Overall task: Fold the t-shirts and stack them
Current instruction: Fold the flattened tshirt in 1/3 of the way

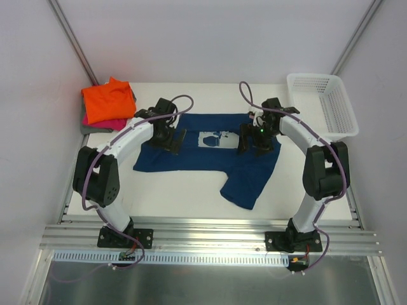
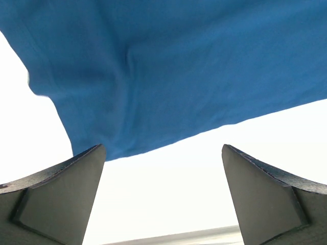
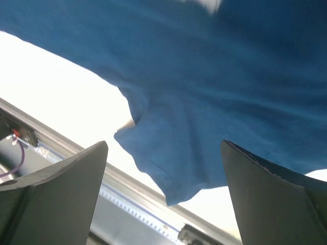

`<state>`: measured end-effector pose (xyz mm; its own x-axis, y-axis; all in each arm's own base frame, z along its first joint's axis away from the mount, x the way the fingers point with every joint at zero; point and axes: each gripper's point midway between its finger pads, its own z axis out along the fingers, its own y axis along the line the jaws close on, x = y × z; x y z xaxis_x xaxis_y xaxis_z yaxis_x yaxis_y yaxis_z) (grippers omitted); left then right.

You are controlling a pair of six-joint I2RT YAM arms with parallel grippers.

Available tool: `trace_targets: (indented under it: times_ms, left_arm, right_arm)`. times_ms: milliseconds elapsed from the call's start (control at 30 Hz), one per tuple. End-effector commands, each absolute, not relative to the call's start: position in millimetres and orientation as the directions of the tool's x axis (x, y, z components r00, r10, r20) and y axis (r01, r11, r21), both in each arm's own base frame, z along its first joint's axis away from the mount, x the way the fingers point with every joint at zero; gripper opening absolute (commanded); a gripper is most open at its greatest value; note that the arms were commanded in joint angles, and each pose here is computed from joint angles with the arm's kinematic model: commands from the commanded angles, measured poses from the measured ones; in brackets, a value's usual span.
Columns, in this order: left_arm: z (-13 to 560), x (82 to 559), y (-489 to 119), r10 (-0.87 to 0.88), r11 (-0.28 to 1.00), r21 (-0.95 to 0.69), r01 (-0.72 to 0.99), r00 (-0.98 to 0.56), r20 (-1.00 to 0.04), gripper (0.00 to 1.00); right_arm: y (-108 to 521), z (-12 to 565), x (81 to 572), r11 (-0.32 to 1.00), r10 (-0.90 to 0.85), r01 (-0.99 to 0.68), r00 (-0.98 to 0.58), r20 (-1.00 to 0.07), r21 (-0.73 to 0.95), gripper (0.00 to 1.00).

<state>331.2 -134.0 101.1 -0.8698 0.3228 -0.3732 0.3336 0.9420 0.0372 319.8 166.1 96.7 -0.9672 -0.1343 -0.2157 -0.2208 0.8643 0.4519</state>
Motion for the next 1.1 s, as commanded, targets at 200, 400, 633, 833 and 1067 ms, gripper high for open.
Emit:
trace_targets:
  times_ms: [200, 400, 633, 833, 1067]
  left_arm:
    - [71, 286, -127, 0.261, 0.955, -0.076, 0.286, -0.935, -0.239, 0.99]
    - [53, 285, -123, 0.223, 0.964, -0.106, 0.243, -0.960, -0.171, 0.99]
    - [28, 298, -113, 0.164, 0.979, -0.111, 0.173, -0.983, -0.084, 0.99]
    - [12, 310, -94, 0.086, 0.990, -0.112, 0.087, -0.996, -0.017, 0.99]
    - [14, 289, -88, 0.065, 0.990, -0.125, 0.063, -0.998, 0.011, 0.99]
  right_arm:
    - [169, 95, 293, 0.865, -0.111, -0.159, -0.986, -0.128, 0.475, 0.97]
    - [161, 77, 283, 0.882, -0.098, -0.102, -0.995, -0.032, 0.459, 0.99]
    - [154, 61, 297, 0.881, -0.037, -0.028, -0.999, 0.009, 0.472, 0.99]
    - [133, 47, 313, 0.906, 0.019, 0.032, -0.999, 0.034, 0.423, 0.99]
    - [114, 32, 287, 0.920, 0.045, 0.089, -0.991, 0.124, 0.381, 0.99]
